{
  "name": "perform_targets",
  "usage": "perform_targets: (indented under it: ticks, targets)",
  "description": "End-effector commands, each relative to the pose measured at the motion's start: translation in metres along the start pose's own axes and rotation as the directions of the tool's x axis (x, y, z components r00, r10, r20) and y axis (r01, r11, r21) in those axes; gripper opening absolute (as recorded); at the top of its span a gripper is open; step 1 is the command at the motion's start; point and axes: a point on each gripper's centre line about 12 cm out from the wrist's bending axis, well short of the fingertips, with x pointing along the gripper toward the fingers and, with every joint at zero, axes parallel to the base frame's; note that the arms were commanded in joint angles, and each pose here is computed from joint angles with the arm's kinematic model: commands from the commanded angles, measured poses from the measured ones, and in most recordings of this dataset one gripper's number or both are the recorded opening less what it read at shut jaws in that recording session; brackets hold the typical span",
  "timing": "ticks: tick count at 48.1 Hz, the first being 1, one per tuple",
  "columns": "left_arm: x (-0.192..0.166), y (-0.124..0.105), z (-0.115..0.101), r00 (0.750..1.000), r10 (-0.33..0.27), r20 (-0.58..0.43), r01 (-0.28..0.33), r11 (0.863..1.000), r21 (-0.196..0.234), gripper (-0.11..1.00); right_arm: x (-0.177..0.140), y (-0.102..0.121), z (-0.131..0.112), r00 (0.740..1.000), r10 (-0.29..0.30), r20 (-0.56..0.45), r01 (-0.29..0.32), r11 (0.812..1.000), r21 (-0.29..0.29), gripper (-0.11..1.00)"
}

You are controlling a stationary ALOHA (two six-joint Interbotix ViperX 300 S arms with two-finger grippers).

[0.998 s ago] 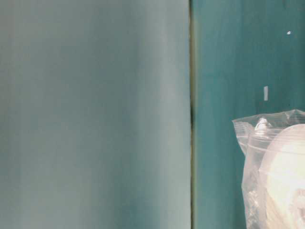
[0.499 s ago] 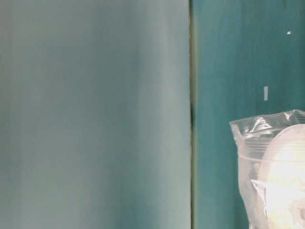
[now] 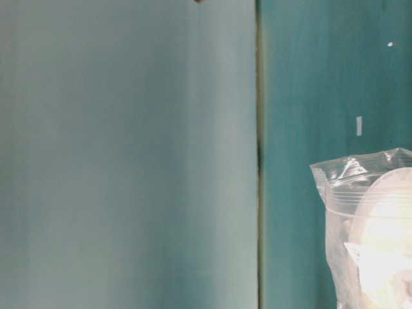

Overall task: Take out the reel from the clear zip bag.
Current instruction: 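Reach the right gripper into the bag and grasp the white reel rim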

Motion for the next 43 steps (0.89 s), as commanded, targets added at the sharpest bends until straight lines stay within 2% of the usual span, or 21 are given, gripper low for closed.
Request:
perform_targets:
  ticks: [1, 9, 13, 21, 28, 43]
  targets:
    - [0.0, -0.003, 0.002, 1.0, -0.01, 0.005, 0.01, 1.0, 0.005, -0.01, 0.007, 0.004, 0.003, 1.0, 0.001, -0.001, -0.001, 0.999, 0.048, 0.33]
    - [0.0, -0.004, 0.002, 1.0, -0.014, 0.006, 0.014, 1.0, 0.005, -0.01, 0.022, 0.004, 0.0, 0.999, -0.025, -0.028, 0.028, 0.992, 0.12, 0.79]
    - [0.0, -0.003, 0.002, 1.0, -0.013, 0.006, 0.013, 1.0, 0.005, -0.01, 0.031, 0.004, -0.001, 0.999, -0.036, -0.041, 0.041, 0.989, 0.139, 0.93]
    - [0.0, -0.004, 0.002, 1.0, -0.014, 0.006, 0.014, 1.0, 0.005, -0.01, 0.048, 0.0, -0.005, 0.995, -0.069, -0.07, 0.081, 0.981, 0.178, 0.91]
    - [0.0, -0.003, 0.002, 1.0, -0.013, 0.006, 0.013, 1.0, 0.005, -0.01, 0.065, -0.008, -0.011, 0.989, -0.114, -0.099, 0.136, 0.956, 0.261, 0.91]
    - [0.0, -0.003, 0.002, 1.0, -0.011, 0.005, 0.011, 1.0, 0.005, -0.01, 0.107, -0.006, -0.018, 0.983, -0.131, -0.127, 0.16, 0.955, 0.251, 0.9]
